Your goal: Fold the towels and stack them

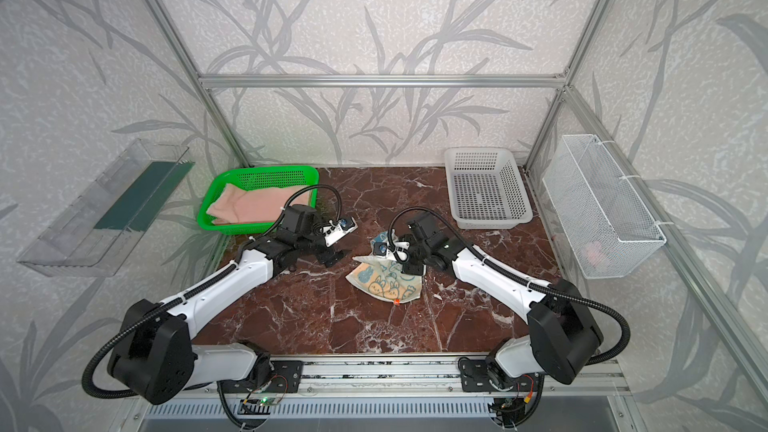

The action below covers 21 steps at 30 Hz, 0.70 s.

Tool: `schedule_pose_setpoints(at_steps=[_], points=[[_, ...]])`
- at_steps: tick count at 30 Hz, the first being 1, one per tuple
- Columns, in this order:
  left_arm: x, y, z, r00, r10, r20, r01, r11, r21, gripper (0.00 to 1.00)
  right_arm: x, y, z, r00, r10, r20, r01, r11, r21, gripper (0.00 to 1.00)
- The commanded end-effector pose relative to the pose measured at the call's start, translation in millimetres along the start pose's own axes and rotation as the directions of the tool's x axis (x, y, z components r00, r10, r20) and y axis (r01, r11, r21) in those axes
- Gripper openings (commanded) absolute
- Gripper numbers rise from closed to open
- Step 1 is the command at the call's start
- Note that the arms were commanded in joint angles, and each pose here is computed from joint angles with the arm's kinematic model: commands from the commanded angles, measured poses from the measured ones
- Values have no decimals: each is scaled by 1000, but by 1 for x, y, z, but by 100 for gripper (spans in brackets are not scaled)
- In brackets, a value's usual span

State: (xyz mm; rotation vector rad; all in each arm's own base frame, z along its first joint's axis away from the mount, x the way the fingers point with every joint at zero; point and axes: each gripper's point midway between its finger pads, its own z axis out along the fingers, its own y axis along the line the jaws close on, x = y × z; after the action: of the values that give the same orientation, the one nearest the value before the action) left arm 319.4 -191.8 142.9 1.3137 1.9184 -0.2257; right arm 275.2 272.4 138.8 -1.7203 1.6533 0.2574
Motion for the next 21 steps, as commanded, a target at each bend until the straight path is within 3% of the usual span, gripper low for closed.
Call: schedule_pose_setpoints(at_steps=[1, 11, 21], points=[[-5, -28, 3, 998, 53, 46, -60, 984, 167, 84, -8, -6, -9, 999, -14, 40, 13, 999, 33, 0], [4, -41, 29, 997, 60, 41, -68, 970, 231, 80, -6, -7, -7, 999, 0, 37, -1, 999, 35, 0], [11, -48, 51, 996, 90, -24, -82, 967, 239, 60, -8, -8, -7, 999, 10, 48, -12, 999, 43, 0]])
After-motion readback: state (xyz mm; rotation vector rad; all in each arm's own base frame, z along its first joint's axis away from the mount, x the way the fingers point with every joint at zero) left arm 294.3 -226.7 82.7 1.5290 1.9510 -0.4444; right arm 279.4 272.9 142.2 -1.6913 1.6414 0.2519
